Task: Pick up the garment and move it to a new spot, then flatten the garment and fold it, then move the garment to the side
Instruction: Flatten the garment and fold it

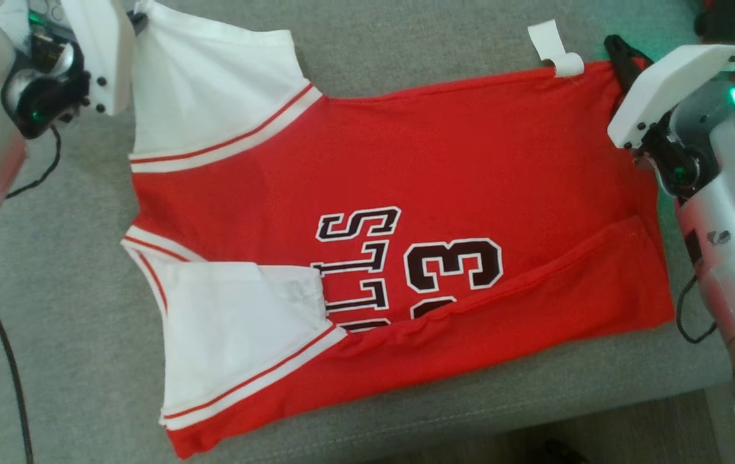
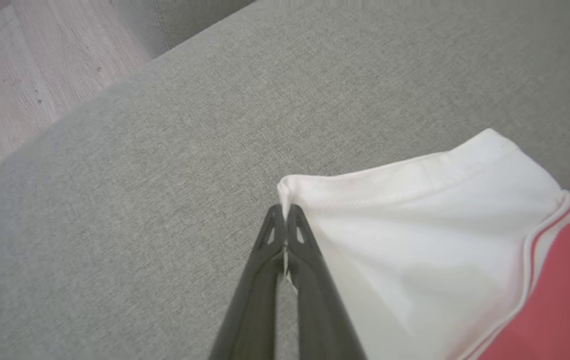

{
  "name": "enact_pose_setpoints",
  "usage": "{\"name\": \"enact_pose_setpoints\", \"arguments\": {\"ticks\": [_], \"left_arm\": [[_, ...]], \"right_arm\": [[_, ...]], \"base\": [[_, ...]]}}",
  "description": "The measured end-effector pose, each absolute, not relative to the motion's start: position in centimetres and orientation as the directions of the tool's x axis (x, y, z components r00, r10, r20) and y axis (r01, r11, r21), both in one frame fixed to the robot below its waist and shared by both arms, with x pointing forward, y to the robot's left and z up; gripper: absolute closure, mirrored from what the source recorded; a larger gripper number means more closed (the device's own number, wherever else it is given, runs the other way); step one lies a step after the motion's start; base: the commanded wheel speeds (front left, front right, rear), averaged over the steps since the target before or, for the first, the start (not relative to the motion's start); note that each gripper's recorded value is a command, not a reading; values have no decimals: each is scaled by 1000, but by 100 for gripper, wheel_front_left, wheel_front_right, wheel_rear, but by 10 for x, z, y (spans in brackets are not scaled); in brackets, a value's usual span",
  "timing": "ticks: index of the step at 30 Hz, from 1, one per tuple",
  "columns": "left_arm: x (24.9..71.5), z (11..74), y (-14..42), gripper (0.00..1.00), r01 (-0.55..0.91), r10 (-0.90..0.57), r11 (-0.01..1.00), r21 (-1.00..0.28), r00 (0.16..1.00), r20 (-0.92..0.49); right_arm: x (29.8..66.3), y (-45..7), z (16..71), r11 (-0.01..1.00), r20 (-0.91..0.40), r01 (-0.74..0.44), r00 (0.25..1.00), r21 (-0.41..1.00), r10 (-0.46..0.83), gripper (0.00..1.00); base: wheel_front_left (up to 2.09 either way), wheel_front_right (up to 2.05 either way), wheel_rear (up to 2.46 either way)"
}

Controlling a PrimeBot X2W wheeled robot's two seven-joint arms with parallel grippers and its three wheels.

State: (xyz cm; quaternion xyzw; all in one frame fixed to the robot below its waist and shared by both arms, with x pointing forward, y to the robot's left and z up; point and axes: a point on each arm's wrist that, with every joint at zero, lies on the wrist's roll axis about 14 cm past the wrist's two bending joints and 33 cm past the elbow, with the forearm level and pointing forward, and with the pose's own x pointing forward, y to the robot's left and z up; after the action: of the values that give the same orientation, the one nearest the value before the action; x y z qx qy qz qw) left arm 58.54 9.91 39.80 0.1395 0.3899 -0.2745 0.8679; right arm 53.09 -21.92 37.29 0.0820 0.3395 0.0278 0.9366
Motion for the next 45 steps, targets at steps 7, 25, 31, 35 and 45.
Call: {"name": "enact_pose_setpoints", "arguments": {"ticks": [7,25,31,35,45], "left_arm": [[573,425,97,100,590,-397,807,25,574,-716],[485,453,120,100,619,-414,783,-61,445,-794],[440,458,125,100,643,-429,757,-116,356,-830],[410,460,124,100,655,-449,736,-170,285,-847],[349,439,113,100,660,-484,688,-301,109,-868]], "right_arm": [[535,-208,399,979,-565,-19,814,202,132,100],[487,-219,404,987,-611,-25,783,162,120,100],[478,-219,413,987,-607,-36,785,155,124,100],[474,-216,418,988,-607,-57,783,144,134,100],[451,-223,404,990,-671,-63,730,123,130,100]], "base": [[0,0,0],[0,0,0],[0,0,0],[0,0,0],[0,0,0]]}}
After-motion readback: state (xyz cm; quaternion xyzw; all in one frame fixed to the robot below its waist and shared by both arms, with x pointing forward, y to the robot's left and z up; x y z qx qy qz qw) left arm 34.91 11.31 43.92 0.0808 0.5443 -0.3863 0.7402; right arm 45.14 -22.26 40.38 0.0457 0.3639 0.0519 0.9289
